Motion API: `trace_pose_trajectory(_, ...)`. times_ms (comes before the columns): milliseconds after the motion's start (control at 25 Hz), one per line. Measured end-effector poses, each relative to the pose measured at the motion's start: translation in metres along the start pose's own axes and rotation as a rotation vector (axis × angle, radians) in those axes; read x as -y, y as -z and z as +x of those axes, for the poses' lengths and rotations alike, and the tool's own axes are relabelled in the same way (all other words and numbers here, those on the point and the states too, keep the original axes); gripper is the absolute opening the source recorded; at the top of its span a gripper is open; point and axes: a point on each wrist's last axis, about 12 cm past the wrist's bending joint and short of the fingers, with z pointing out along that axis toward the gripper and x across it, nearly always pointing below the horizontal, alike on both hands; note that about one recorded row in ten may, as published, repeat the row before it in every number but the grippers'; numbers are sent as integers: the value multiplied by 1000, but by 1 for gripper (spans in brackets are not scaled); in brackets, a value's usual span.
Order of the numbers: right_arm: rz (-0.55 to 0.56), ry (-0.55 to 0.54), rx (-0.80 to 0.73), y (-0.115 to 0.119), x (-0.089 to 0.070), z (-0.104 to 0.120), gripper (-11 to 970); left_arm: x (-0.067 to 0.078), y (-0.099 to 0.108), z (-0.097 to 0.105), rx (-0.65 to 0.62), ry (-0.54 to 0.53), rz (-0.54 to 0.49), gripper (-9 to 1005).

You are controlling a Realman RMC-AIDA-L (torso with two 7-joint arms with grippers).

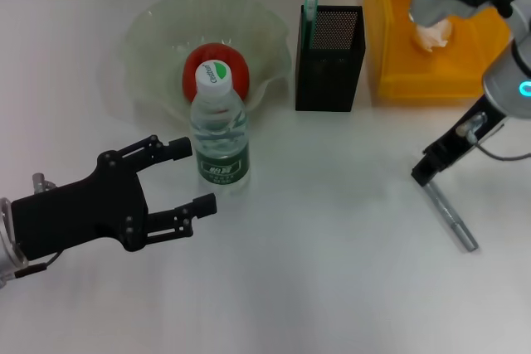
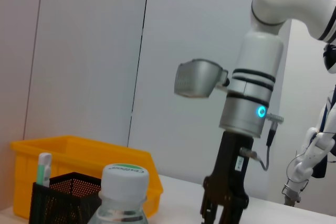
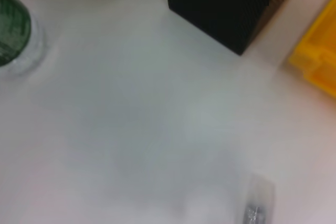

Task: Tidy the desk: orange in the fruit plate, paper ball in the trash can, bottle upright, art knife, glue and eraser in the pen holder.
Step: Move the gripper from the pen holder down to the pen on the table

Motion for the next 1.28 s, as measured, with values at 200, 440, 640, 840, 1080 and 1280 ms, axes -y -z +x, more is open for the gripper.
trace_pose_trajectory(200,3,-15,-9,-10,2,0,486,-1,0,1,-7,0,-9,846)
trace_pose_trajectory(440,9,-27,-5,-17,5,1,444,-4,-3,-1,-10,-6,-10,846)
trace_pose_trajectory(640,13,-35,3,-20,7,2,326,-6,-5,-2,-14,-10,-13,846)
trace_pose_trajectory(840,13,-40,0,-26,9,4,318,-7,-7,-3,-12,-14,-8,846)
trace_pose_trajectory(1080,18,-34,2,-31,9,5,289,-7,-8,-3,-10,-14,-7,846)
trace_pose_trajectory(1280,22,-26,2,-35,7,5,264,-7,-9,-3,-9,-14,-6,846)
